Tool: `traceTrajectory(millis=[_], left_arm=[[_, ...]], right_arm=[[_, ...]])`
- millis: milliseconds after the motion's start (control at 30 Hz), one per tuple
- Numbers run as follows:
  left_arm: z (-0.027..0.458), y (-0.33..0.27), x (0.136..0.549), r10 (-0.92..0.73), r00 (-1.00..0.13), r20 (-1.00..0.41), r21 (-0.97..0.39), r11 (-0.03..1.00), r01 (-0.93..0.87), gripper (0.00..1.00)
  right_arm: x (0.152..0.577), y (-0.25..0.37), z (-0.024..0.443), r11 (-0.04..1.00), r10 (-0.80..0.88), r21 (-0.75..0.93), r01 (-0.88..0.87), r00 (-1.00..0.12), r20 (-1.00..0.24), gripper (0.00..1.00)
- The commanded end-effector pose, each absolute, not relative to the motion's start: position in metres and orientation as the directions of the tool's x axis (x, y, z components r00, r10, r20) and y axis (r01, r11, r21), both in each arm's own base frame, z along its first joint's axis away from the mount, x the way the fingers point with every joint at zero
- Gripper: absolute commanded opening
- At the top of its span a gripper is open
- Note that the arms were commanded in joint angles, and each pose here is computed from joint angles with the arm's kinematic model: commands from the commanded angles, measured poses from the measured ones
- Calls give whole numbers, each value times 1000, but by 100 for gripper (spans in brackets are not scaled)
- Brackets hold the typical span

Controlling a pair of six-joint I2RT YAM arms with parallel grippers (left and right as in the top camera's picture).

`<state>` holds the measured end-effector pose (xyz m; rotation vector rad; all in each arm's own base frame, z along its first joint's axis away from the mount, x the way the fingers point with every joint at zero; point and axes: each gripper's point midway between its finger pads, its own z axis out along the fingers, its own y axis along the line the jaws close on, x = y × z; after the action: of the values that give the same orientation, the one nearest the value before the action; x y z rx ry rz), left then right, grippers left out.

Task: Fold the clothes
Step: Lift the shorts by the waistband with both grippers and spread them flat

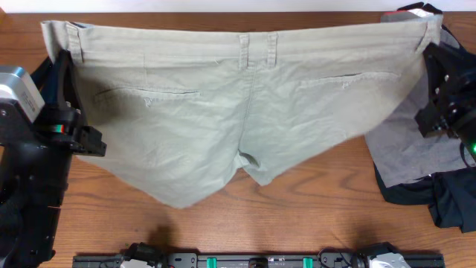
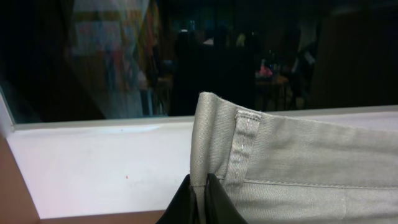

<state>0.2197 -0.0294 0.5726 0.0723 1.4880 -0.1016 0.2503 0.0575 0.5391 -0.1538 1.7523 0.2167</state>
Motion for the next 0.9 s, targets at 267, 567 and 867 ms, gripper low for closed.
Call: traceTrajectory(millis=[267,567,867], left_arm=[[543,-10,273,22,-55,-998,26,998,-57,6],[481,-17,365,64,-254,-965,94,990,-107,6],[394,-20,467,80,-414,-907,141,983,-120,6]], right_arm=[[300,41,521,996,6,28,-82,-251,-968,1],[411,63,448,997,-27,9,-81,-422,-906,1],[515,83,349,997,-30,10,-71,-537,-843,1]])
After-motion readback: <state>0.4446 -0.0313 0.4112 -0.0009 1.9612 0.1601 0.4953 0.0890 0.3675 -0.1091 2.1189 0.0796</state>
